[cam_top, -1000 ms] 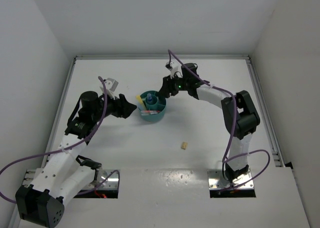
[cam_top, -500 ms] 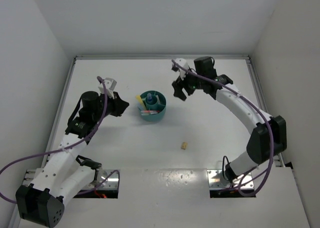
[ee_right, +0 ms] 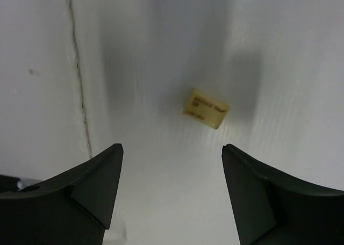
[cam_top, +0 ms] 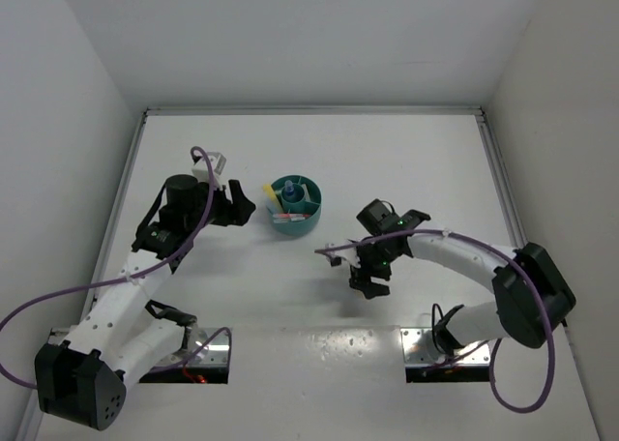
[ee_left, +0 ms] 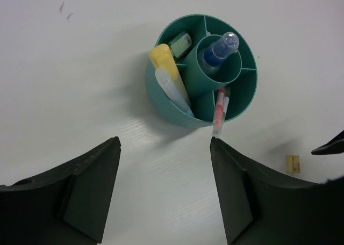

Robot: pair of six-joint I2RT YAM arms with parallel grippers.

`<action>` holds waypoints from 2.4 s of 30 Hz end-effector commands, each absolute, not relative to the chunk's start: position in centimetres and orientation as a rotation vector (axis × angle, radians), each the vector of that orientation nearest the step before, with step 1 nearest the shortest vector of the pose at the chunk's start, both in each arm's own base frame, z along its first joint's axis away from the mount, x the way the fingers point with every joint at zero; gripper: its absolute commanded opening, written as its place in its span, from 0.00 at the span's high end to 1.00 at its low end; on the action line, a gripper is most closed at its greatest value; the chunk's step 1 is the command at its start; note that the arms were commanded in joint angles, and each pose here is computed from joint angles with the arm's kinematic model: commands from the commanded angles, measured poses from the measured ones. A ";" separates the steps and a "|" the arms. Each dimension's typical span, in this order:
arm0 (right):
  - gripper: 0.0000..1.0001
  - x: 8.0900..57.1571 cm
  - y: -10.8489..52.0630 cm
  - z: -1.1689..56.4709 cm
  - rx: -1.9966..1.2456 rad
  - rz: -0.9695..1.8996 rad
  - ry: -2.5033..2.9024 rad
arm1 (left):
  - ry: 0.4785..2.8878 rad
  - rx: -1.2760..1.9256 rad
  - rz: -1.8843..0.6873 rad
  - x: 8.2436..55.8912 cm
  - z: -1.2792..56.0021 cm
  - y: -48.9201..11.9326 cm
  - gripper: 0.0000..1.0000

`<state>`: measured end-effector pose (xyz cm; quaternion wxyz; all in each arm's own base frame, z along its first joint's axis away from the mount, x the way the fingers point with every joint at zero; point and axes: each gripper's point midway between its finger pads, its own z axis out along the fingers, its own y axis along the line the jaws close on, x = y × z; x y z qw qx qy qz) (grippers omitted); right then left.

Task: Sort the stationery into containers
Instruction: Pick up the stationery from the center of the board, then place the stationery in the storage box.

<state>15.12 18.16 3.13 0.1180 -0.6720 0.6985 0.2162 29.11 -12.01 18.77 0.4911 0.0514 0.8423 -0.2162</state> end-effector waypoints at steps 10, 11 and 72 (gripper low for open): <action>0.32 18.9 20.4 3.5 -2.372 0.346 1.013 | 1.986 0.118 -0.524 29.8 21.0 -12.0 0.27; 0.32 19.2 20.9 3.2 -2.379 0.366 0.999 | 1.986 0.118 -0.524 29.8 21.0 -12.0 0.27; 1.00 35.6 28.6 13.8 -1.065 0.305 2.092 | 1.964 0.141 -0.538 29.4 21.6 -12.2 0.27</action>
